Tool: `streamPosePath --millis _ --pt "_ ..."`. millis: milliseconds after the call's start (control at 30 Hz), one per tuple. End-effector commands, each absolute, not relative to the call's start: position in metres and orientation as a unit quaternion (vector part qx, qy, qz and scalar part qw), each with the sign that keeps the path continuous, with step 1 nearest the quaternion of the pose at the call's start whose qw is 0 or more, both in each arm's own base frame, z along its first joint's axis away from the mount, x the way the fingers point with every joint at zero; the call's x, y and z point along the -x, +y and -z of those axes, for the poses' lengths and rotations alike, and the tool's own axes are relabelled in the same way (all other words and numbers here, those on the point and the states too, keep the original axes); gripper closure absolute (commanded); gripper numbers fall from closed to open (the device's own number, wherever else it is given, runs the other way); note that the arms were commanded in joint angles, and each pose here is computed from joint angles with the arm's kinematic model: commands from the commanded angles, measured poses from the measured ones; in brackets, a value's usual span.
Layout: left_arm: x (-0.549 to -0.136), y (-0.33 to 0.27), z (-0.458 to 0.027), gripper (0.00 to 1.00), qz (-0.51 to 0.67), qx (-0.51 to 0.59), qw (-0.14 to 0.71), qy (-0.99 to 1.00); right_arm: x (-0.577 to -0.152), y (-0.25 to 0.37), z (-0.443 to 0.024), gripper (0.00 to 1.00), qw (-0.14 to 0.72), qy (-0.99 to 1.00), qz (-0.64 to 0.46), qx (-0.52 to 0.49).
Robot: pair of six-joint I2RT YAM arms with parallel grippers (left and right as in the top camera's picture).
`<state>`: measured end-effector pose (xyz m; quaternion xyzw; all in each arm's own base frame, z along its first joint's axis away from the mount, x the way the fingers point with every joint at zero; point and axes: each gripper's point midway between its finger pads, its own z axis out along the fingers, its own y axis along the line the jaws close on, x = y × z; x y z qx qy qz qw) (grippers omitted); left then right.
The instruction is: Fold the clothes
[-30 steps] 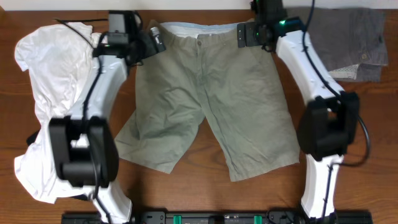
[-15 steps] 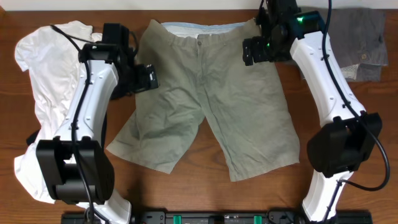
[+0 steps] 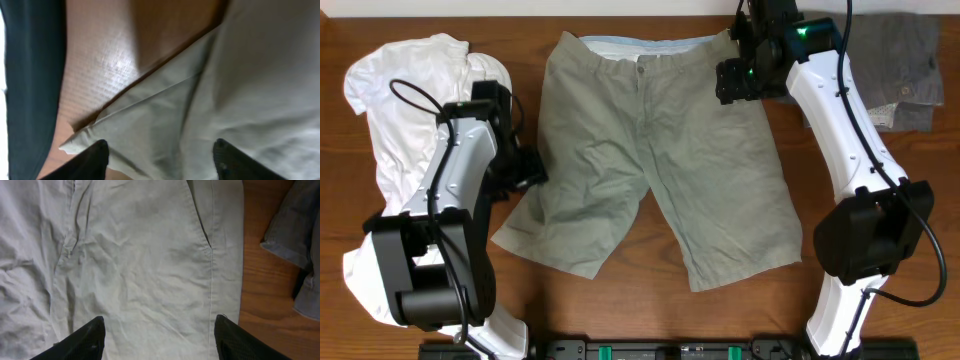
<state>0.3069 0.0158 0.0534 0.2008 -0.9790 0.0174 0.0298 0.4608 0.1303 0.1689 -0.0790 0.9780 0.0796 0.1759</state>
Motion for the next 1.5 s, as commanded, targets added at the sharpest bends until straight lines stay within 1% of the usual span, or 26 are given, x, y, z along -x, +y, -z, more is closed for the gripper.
streamPosePath --millis 0,33,100,267,400,467,567,633,667,867,1000,1133,1200,1300,1333,1467 --pt "-0.295 0.016 -0.043 0.40 -0.010 -0.201 0.050 -0.978 -0.460 0.132 -0.166 0.32 0.173 0.978 -0.082 0.082" --pt "-0.293 0.016 -0.040 0.43 -0.010 -0.201 0.052 -0.978 -0.460 0.132 -0.166 0.32 0.173 0.978 -0.082 0.082" --pt "-0.292 0.016 -0.033 0.45 -0.009 -0.201 0.049 -0.978 -0.460 0.132 -0.166 0.32 0.172 0.978 -0.082 0.082" --pt "-0.288 0.017 -0.010 0.45 -0.006 -0.201 0.035 -0.979 -0.460 0.132 -0.166 0.32 0.173 0.978 -0.082 0.082" --pt "-0.283 0.026 0.003 0.46 0.017 -0.200 0.026 -0.979 -0.460 0.132 -0.166 0.32 0.173 0.978 -0.082 0.082" --pt "-0.283 0.031 0.005 0.54 0.033 -0.200 0.023 -0.979 -0.460 0.132 -0.166 0.32 0.173 0.978 -0.082 0.082" --pt "-0.285 0.033 0.005 0.70 0.038 -0.200 0.017 -0.979 -0.460 0.133 -0.167 0.32 0.174 0.978 -0.082 0.082" --pt "-0.287 0.034 0.005 0.91 0.038 -0.201 0.013 -0.979 -0.460 0.133 -0.167 0.32 0.174 0.978 -0.082 0.082" --pt "-0.288 0.034 0.005 0.94 0.038 -0.204 0.011 -0.978 -0.460 0.133 -0.167 0.32 0.174 0.978 -0.082 0.082" --pt "-0.287 0.043 -0.001 0.94 0.036 -0.290 0.015 -0.956 -0.460 0.133 -0.167 0.32 0.174 0.978 -0.082 0.082" --pt "-0.294 0.049 -0.015 0.94 0.017 -0.312 0.013 -0.950 -0.461 0.133 -0.167 0.33 0.174 0.978 -0.082 0.082" --pt "-0.307 0.057 -0.029 0.94 0.013 -0.321 -0.009 -0.947 -0.461 0.133 -0.166 0.33 0.174 0.978 -0.082 0.082" --pt "-0.312 0.059 -0.034 0.94 0.012 -0.323 -0.019 -0.946 -0.460 0.133 -0.164 0.35 0.171 0.979 -0.082 0.081" --pt "-0.316 0.057 -0.045 0.94 0.000 -0.321 -0.024 -0.947 -0.455 0.134 -0.152 0.41 0.152 0.982 -0.085 0.072" --pt "-0.317 0.055 -0.049 0.94 -0.005 -0.321 -0.025 -0.947 -0.452 0.136 -0.148 0.46 0.144 0.983 -0.088 0.073" --pt "-0.329 0.050 -0.078 0.94 -0.028 -0.319 -0.040 -0.946 -0.436 0.140 -0.121 0.74 0.108 0.987 -0.094 0.075"
